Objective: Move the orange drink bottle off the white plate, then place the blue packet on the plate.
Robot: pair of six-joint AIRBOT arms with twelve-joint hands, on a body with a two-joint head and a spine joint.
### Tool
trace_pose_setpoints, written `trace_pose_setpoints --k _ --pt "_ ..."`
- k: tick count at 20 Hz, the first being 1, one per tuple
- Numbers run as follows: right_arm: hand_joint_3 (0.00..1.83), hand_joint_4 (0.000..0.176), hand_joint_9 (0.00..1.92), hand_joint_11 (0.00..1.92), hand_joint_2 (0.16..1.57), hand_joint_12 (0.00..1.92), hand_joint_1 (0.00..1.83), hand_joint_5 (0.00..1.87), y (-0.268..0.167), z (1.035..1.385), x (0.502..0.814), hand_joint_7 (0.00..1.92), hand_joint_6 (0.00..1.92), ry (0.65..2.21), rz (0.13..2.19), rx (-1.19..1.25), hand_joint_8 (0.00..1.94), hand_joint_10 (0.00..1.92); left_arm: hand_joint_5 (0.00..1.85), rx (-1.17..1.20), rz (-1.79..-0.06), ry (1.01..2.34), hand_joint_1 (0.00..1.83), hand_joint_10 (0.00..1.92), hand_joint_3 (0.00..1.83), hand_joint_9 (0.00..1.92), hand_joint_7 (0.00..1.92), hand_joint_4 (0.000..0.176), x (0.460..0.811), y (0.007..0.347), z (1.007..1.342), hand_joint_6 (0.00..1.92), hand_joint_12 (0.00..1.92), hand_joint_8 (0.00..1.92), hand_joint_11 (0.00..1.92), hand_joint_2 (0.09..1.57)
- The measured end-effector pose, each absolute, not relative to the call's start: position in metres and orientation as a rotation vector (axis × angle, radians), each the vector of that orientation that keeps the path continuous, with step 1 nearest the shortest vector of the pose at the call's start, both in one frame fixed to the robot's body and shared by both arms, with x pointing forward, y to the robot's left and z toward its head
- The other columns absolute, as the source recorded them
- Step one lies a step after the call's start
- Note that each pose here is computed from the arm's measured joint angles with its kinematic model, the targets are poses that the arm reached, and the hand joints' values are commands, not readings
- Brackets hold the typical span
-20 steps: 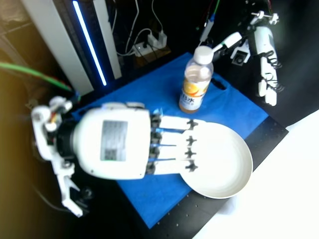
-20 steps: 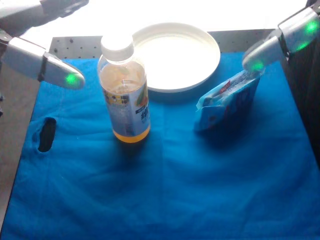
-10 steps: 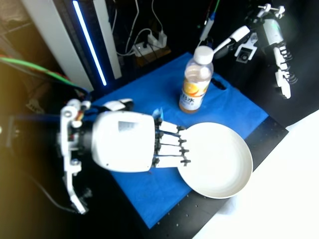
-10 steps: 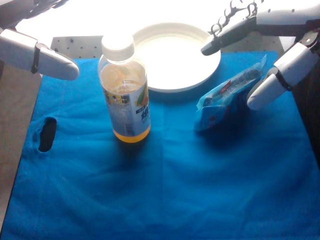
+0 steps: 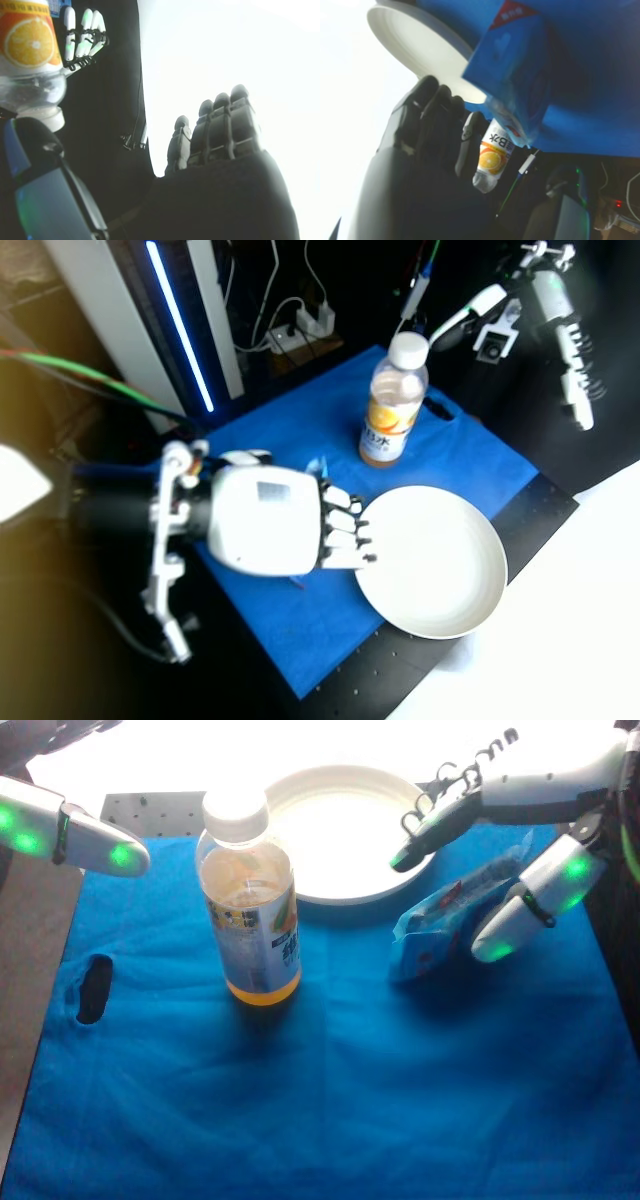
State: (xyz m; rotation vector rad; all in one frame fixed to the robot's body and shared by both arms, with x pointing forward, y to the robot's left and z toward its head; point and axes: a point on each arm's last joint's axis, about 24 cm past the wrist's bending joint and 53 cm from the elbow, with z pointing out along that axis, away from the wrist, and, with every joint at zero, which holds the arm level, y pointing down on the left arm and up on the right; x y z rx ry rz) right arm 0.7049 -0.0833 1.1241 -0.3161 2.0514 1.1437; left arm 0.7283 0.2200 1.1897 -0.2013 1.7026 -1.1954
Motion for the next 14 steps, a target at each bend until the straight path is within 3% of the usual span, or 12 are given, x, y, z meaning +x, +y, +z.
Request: trace_pose_setpoints --k 2,3,4,5,6,9,11,13,14 --pt "0.0 0.066 0.54 0.18 0.72 0.87 0.69 0.55 -0.076 1.118 0.702 0.58 0.0 2.062 1.135 -0.351 0.01 0.0 0.0 -0.202 -1.197 1.702 0.84 0.0 0.0 0.0 0.0 0.176 0.728 0.22 1.19 0.0 0.0 0.0 0.0 0.61" --pt "0.0 0.097 0.47 0.11 0.73 0.84 0.66 0.51 -0.073 1.116 0.7 0.54 0.0 2.065 1.132 -0.364 0.0 0.0 0.0 -0.202 -1.197 1.703 0.84 0.0 0.0 0.0 0.0 0.176 0.728 0.22 1.19 0.0 0.0 0.0 0.0 0.6" --pt "0.0 0.084 0.49 0.12 0.73 0.77 0.68 0.55 -0.07 1.115 0.7 0.57 0.01 2.067 1.132 -0.37 0.0 0.0 0.0 -0.202 -1.197 1.705 0.83 0.0 0.0 0.0 0.0 0.176 0.728 0.22 1.188 0.0 0.0 0.0 0.0 0.59" --pt "0.0 0.059 0.51 0.16 0.73 0.71 0.66 0.59 -0.068 1.115 0.698 0.62 0.0 2.068 1.137 -0.375 0.0 0.0 0.0 -0.201 -1.198 1.708 0.82 0.0 0.0 0.0 0.0 0.176 0.727 0.219 1.187 0.0 0.0 0.0 0.0 0.6" --pt "0.0 0.057 0.52 0.17 0.73 0.69 0.67 0.6 -0.068 1.114 0.698 0.63 0.0 2.068 1.135 -0.375 0.0 0.0 0.0 -0.199 -1.197 1.712 0.81 0.0 0.0 0.0 0.0 0.176 0.726 0.219 1.186 0.0 0.0 0.0 0.0 0.59" --pt "0.01 0.069 0.56 0.19 0.75 0.7 0.69 0.62 -0.068 1.11 0.696 0.66 0.01 2.077 1.125 -0.39 0.01 0.02 0.0 -0.199 -1.199 1.716 0.83 0.0 0.0 0.0 0.0 0.176 0.725 0.218 1.185 0.0 0.0 0.0 0.0 0.61" --pt "0.0 0.078 0.65 0.2 0.8 0.81 0.81 0.7 -0.068 1.11 0.696 0.76 0.01 2.079 1.123 -0.389 0.01 0.01 0.0 -0.198 -1.2 1.715 0.81 0.0 0.0 0.0 0.0 0.176 0.725 0.218 1.185 0.0 0.0 0.0 0.0 0.61" --pt "0.0 0.034 0.75 0.23 0.9 1.07 0.89 0.81 -0.069 1.109 0.697 0.87 0.02 2.079 1.119 -0.387 0.02 0.04 0.0 -0.197 -1.201 1.714 0.82 0.0 0.0 0.0 0.0 0.176 0.725 0.218 1.185 0.0 0.0 0.0 0.0 0.61" --pt "0.0 0.0 0.85 0.29 1.1 1.35 1.14 0.86 -0.069 1.109 0.697 0.95 0.83 2.08 1.115 -0.385 0.88 0.12 0.0 -0.197 -1.2 1.714 0.83 0.0 0.0 0.0 0.0 0.176 0.725 0.218 1.185 0.0 0.0 0.0 0.0 0.6"
